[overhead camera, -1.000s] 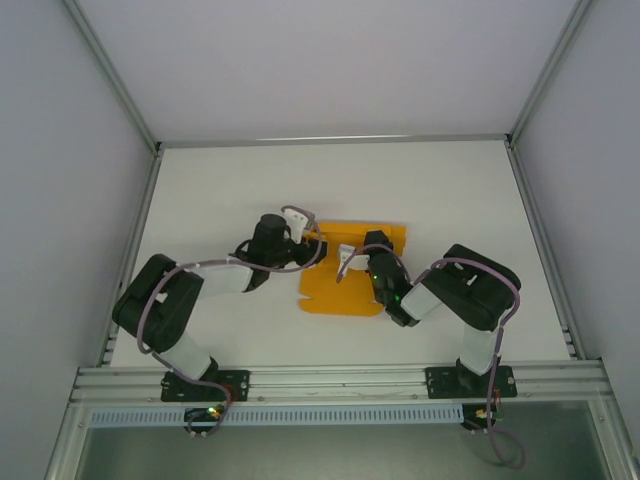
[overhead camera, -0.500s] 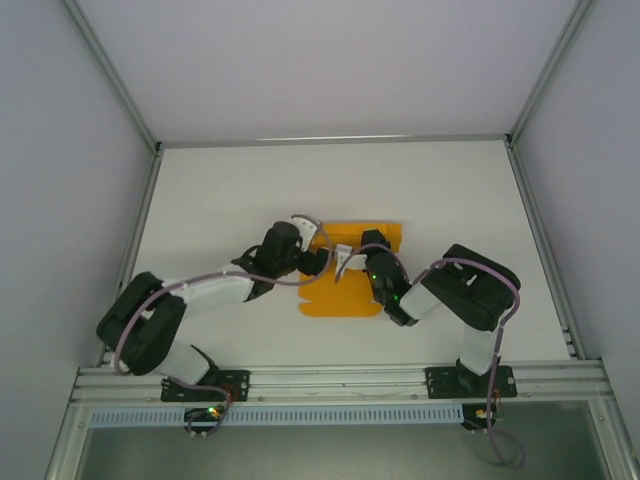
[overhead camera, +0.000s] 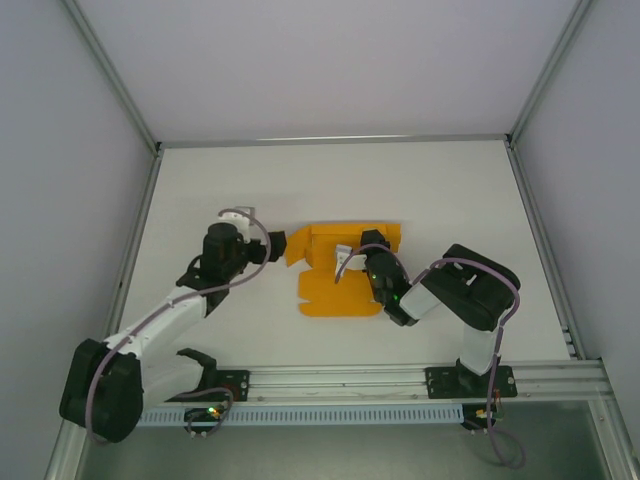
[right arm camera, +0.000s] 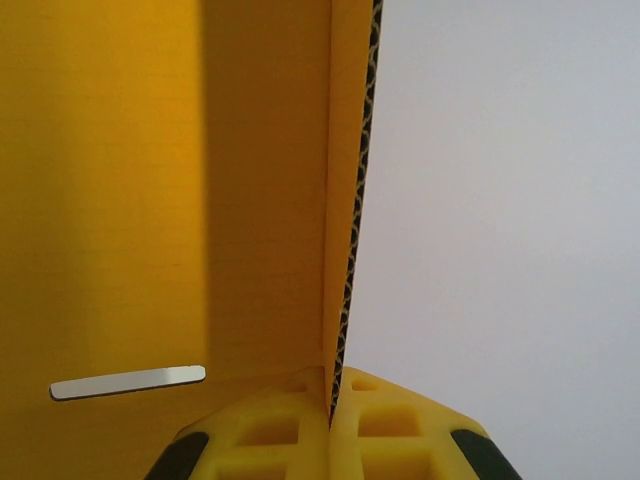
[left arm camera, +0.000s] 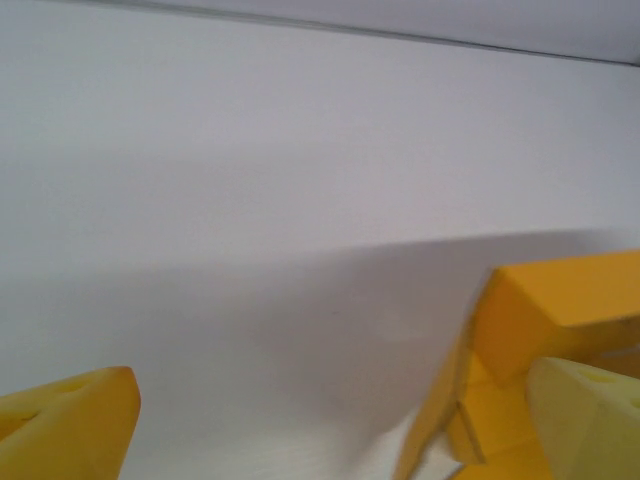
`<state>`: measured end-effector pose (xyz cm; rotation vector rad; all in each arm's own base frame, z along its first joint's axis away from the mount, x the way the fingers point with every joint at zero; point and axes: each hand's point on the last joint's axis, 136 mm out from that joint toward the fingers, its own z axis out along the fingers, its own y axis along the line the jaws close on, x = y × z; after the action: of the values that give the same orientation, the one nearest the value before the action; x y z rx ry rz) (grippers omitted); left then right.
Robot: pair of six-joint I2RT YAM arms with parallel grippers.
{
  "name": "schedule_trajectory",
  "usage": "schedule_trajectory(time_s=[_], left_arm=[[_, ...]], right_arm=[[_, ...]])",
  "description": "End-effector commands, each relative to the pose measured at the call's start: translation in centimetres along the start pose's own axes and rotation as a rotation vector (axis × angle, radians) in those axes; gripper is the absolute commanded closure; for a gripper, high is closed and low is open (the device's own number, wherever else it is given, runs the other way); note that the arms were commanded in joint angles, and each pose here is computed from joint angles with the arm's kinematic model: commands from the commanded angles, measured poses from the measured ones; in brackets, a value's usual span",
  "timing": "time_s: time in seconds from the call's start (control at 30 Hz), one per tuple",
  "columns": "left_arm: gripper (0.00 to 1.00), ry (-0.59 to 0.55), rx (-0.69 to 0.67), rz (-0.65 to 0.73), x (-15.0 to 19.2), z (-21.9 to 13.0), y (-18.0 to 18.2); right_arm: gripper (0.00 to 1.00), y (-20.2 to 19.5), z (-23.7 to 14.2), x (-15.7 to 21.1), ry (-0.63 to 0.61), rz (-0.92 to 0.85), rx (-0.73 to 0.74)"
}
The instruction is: Assemble paper box
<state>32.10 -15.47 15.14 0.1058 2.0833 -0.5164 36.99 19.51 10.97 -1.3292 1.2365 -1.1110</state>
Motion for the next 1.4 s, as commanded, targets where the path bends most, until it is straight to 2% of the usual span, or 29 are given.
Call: schedule_trajectory(time_s=[0.0, 0.07, 0.13, 0.27, 0.37, 0.5, 0.93, 1.1, 1.17, 1.23, 1.3, 1.37], left_arm=[[0.00, 0.085, -0.025, -0.099, 2.2, 0.7, 1.6], [0.04, 0.119, 0.015, -0.094, 2.9, 1.2, 1.2], [0.16, 0.172, 0.114, -0.045, 4.0, 1.8, -0.6], [0.22, 0.254, 0.309, 0.070, 6.3, 2.8, -4.9], [0.24, 0.284, 0.393, 0.124, 7.1, 3.4, -7.0], [0.28, 0.281, 0.471, 0.132, 6.9, 4.2, -8.7], [0.32, 0.310, 0.496, 0.175, 7.6, 7.2, -10.6], [0.32, 0.316, 0.345, 0.239, 8.4, 8.6, -9.9], [0.28, 0.334, 0.274, 0.279, 9.0, 8.9, -9.5], [0.27, 0.349, 0.281, 0.304, 9.6, 8.8, -10.0], [0.37, 0.349, 0.284, 0.311, 10.0, 8.9, -10.1], [0.43, 0.346, 0.253, 0.312, 9.9, 9.2, -9.6]], right_arm=[[1.00, 0.3, 0.1, -0.7, -0.022, -0.004, -0.006], [1.00, 0.1, 0.0, -0.7, -0.023, 0.001, -0.002], [1.00, 0.0, 0.0, -0.7, -0.023, 0.002, -0.002], [1.00, 0.0, 0.0, -0.7, -0.022, 0.001, 0.000], [1.00, -0.1, 0.0, -0.7, -0.023, 0.002, 0.001], [1.00, -0.2, 0.0, -0.7, -0.023, 0.003, 0.004], [1.00, 0.0, 0.1, -0.7, -0.021, 0.000, 0.000], [1.00, -0.2, 0.1, -0.7, -0.017, 0.007, 0.003], [1.00, -0.2, 0.2, -0.7, -0.013, 0.009, 0.004], [1.00, 0.0, 0.2, -0.6, -0.010, 0.004, 0.001], [1.00, -0.1, 0.2, -0.6, -0.009, 0.006, 0.004], [1.00, -0.2, 0.2, -0.6, -0.009, 0.006, 0.004]])
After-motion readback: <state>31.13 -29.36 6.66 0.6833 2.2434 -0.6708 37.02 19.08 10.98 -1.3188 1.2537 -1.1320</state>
